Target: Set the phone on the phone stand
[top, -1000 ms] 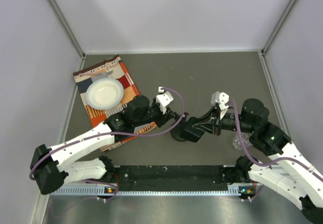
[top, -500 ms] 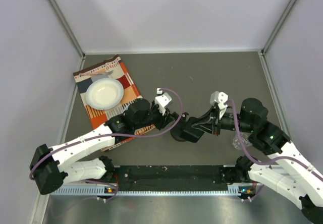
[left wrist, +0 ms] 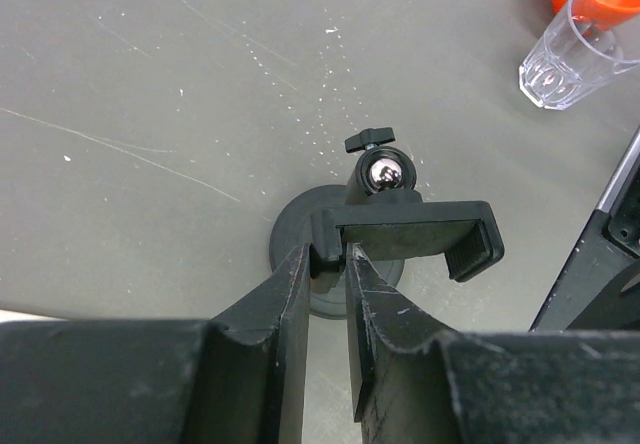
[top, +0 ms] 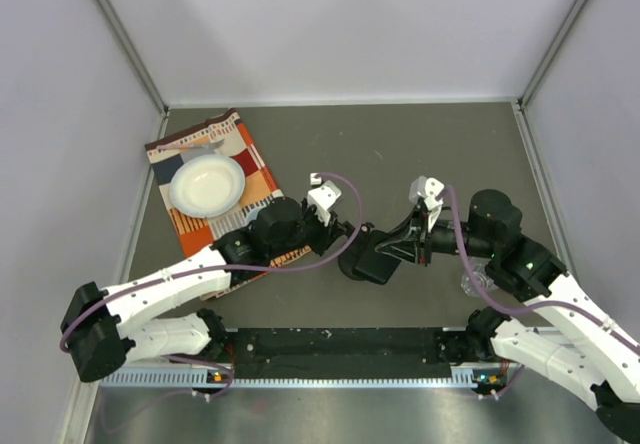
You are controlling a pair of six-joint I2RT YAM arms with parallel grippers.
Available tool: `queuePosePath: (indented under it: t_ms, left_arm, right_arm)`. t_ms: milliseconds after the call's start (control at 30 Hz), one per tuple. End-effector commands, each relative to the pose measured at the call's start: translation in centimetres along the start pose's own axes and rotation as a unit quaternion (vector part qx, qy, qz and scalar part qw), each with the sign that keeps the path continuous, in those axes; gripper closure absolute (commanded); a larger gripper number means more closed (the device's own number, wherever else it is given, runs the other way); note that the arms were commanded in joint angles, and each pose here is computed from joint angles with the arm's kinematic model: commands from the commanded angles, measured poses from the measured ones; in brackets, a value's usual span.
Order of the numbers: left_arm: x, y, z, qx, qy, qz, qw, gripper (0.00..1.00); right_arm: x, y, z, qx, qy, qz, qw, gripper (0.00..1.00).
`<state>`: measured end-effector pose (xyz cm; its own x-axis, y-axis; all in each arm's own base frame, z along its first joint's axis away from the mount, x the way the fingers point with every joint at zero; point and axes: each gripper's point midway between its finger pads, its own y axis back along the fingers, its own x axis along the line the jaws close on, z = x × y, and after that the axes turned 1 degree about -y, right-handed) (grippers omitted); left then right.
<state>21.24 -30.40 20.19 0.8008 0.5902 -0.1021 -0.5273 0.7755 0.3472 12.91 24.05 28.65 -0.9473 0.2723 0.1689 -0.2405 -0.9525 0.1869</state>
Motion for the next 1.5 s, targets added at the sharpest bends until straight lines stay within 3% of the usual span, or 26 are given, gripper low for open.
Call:
queuePosePath:
  t_ms: [0,167,300,433,567,633,800,1000,1233,1467]
  left_arm:
    - [-0.1,-0.5,1.0,-0.022,0.001,0.005,1.0,0.81]
    - [0.2,-1.1,0.4,-0.014,-0.001,0.011,1.0,0.87]
    - [0.0,-1.2,0.5,-0.013,0.001,0.009,1.0,0.76]
    - [0.7,-1.2,0.4,-0.014,-0.004,0.028,1.0,0.76]
    - [0.5,-1.4,0.1,-0.01,-0.013,0.02,1.0,1.0]
    - [0.5,-1.3,0.2,-0.01,-0.025,0.016,1.0,1.0]
    - [-1.6,-0.4,0.0,-0.006,-0.081,-0.066,0.995,1.0]
    - [-1.2,0.2,-0.9,0.023,-0.123,-0.124,0.984,1.0]
    - [-1.6,0.4,-1.1,0.045,-0.14,-0.176,0.973,1.0]
    - [-2.9,0.1,-0.9,0.062,-0.135,-0.221,0.964,1.0]
  right_arm:
    - [0.9,0.3,5.7,-0.082,0.044,0.016,0.996,1.0]
    - [0.2,-0.5,6.4,-0.081,0.043,0.005,0.996,1.0]
    - [0.0,-0.6,7.2,-0.09,0.052,-0.012,0.994,1.0]
    - [-0.2,-0.7,7.5,-0.095,0.052,-0.017,0.994,1.0]
    - [-0.8,-1.3,6.8,-0.086,0.06,-0.019,0.994,1.0]
    - [-0.7,-2.0,6.6,-0.083,0.092,0.003,0.992,1.0]
    - [0.9,-4.1,5.0,-0.08,0.174,0.094,0.977,1.0]
    - [1.5,-6.0,4.5,-0.112,0.263,0.141,0.948,1.0]
    - [-0.4,-7.8,3.8,-0.085,0.295,0.128,0.943,1.0]
    - [0.5,-9.7,3.2,-0.063,0.313,0.155,0.935,1.0]
